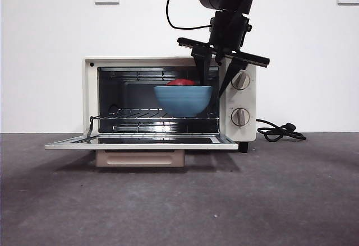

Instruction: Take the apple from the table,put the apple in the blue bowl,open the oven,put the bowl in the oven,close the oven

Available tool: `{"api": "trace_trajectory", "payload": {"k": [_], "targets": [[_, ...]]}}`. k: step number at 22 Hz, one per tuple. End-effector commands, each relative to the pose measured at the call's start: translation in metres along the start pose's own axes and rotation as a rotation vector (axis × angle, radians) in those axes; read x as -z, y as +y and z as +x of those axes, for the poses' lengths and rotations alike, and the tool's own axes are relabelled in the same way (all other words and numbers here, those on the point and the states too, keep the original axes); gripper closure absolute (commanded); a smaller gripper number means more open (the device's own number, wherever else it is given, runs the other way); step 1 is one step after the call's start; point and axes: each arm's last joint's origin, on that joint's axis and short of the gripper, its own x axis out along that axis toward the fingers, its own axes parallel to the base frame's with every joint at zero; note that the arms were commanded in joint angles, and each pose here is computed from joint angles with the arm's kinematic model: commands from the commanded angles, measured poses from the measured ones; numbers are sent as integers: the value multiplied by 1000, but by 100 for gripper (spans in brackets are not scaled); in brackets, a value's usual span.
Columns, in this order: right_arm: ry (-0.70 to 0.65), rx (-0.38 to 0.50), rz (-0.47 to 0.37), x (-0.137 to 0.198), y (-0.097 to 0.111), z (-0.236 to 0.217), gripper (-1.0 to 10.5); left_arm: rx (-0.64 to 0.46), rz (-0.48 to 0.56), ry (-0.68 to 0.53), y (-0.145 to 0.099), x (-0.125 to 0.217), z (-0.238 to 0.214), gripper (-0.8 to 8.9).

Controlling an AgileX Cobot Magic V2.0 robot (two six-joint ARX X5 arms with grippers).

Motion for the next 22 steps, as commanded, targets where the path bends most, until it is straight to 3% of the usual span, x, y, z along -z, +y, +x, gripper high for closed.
{"api": "trace_trajectory", "payload": {"k": [1,11,17,22], "targets": [[-8,6,-9,1,2,4,722,1,-6,2,0,1,1,819],[-51,36,-107,-1,2,-4,725,1,-5,1,0,1,1,819],[-143,80,-233,0,5,-28,725,-1,-5,9,0,0,3,819],[-212,57,-319,4,9,-60,726,-10,-6,48,1,-4,12,819]]}}
